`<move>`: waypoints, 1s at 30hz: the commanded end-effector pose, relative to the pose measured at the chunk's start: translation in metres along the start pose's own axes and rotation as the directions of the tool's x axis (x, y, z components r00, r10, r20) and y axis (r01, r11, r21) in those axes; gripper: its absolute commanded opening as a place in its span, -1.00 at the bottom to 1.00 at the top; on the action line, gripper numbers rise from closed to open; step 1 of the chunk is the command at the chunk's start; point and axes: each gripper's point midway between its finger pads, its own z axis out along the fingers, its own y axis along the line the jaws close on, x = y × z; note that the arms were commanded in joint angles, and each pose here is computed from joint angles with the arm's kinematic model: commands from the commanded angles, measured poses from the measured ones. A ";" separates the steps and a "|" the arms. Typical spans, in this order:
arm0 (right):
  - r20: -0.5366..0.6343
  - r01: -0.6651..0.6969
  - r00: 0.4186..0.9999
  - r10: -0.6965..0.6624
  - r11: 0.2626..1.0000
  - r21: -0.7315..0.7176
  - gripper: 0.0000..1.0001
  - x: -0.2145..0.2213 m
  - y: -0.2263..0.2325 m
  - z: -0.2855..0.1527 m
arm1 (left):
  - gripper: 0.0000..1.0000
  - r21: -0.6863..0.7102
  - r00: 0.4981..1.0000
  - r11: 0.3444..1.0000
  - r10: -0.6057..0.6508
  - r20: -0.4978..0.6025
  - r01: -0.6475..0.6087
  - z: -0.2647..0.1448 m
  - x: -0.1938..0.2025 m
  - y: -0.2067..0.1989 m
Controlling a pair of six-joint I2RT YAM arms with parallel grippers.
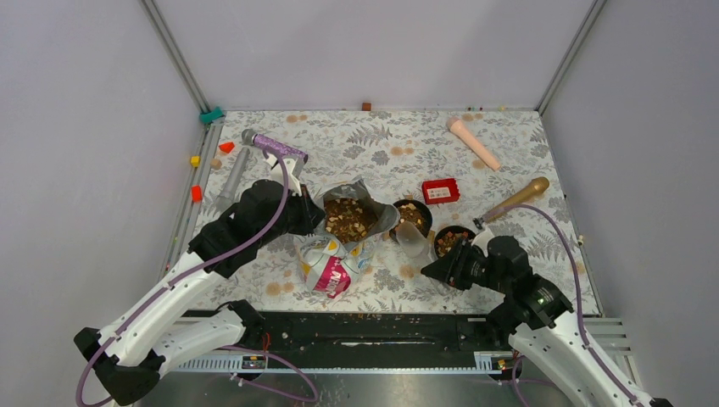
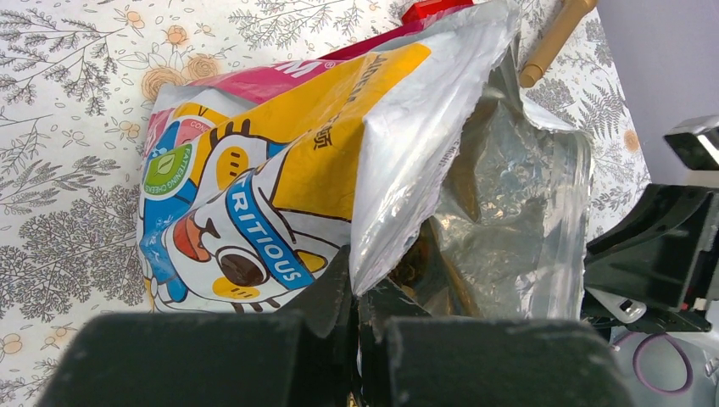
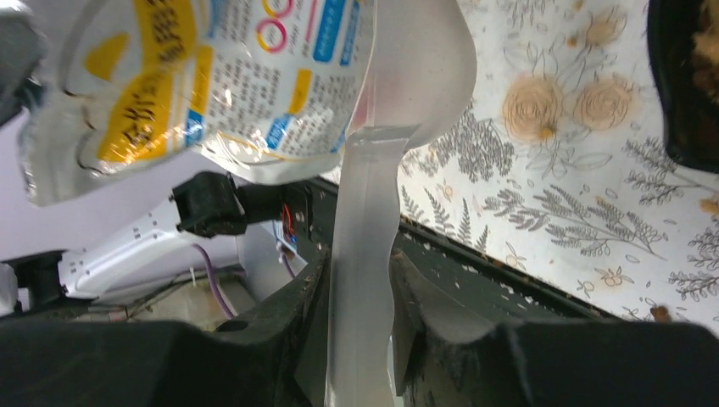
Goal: Serve the pet food
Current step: Place the spatula at the center of the board.
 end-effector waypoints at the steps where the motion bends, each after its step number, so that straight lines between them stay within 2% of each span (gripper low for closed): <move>1: -0.155 0.003 0.988 -0.008 0.999 -0.032 -0.96 0.032 -0.010 0.000 | -1.00 0.069 0.996 0.998 -0.019 0.090 0.013 -0.012 -0.026 -0.018; 5: -0.208 -0.030 0.978 0.035 0.999 0.029 -0.90 0.050 -0.039 0.009 | -1.00 0.065 0.996 0.998 -0.018 0.085 0.013 -0.010 -0.025 -0.018; 11: -0.179 -0.026 0.983 0.045 0.994 0.109 -0.84 0.052 -0.068 0.017 | -1.00 0.062 0.997 0.998 -0.015 0.077 0.010 -0.008 -0.024 -0.017; 19: -0.145 -0.042 0.987 0.070 0.980 0.193 -0.63 0.053 -0.095 0.024 | -1.00 0.056 0.997 0.998 -0.013 0.073 0.009 -0.006 -0.023 -0.017; 23: -0.121 -0.028 0.991 0.058 0.971 0.236 -0.45 0.050 -0.103 0.023 | -1.00 0.057 0.997 0.998 -0.012 0.074 0.008 -0.006 -0.024 -0.017; 27: -0.108 0.019 0.994 0.015 0.952 0.306 -0.20 0.045 -0.114 0.014 | -1.00 0.058 0.997 0.998 -0.012 0.075 0.008 -0.007 -0.024 -0.017; 30: -0.105 0.047 0.994 -0.011 0.935 0.351 -0.15 0.042 -0.119 0.006 | -1.00 0.059 0.997 0.998 -0.012 0.075 0.008 -0.007 -0.024 -0.017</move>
